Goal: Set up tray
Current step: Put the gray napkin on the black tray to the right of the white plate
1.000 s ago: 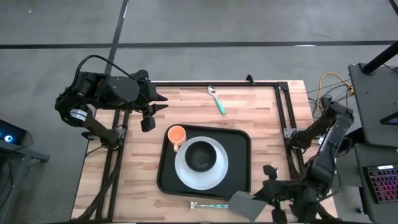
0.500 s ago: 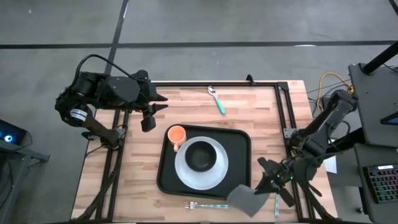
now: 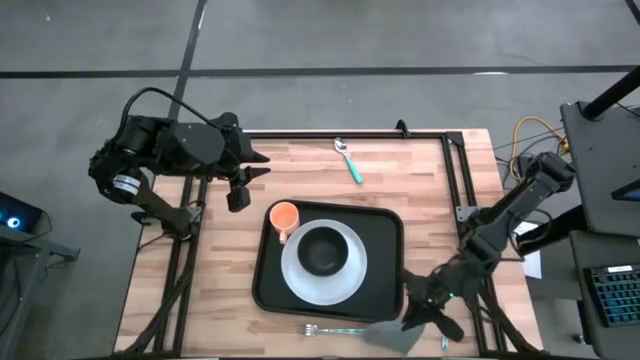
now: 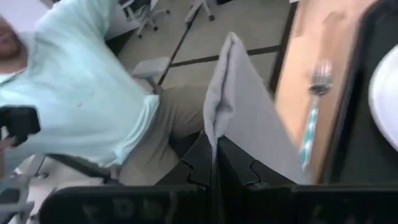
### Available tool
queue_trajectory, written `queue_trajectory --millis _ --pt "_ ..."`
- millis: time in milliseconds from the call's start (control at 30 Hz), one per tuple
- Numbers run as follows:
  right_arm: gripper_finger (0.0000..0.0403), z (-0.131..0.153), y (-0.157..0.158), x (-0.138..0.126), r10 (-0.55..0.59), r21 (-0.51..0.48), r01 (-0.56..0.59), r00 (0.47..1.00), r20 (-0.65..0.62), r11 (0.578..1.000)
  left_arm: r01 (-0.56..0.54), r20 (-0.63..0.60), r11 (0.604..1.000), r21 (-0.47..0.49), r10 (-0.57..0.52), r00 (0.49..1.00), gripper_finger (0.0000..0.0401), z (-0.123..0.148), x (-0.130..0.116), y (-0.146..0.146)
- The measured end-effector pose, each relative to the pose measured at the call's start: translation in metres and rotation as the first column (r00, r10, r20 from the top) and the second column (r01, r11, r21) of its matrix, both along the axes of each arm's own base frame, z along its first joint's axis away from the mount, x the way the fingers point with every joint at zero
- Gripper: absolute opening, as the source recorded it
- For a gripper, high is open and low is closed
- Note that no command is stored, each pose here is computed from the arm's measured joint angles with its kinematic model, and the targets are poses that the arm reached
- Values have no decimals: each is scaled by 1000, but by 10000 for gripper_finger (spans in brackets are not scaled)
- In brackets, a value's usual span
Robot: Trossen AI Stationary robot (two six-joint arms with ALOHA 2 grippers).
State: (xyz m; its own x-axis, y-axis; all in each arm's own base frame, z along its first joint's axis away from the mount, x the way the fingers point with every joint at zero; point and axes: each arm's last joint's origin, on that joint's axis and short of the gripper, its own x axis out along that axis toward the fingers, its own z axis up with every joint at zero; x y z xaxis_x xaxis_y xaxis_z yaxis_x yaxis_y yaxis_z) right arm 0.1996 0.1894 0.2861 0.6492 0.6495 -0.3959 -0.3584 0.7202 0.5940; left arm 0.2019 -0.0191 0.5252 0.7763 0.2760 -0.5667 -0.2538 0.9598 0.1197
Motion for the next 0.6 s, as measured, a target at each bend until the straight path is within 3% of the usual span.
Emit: queue_trajectory --millis 600 --pt "8 -32 -49 17 -18 -65 14 998 -65 998 -12 2 1000 -23 12 1000 79 -1 1 0"
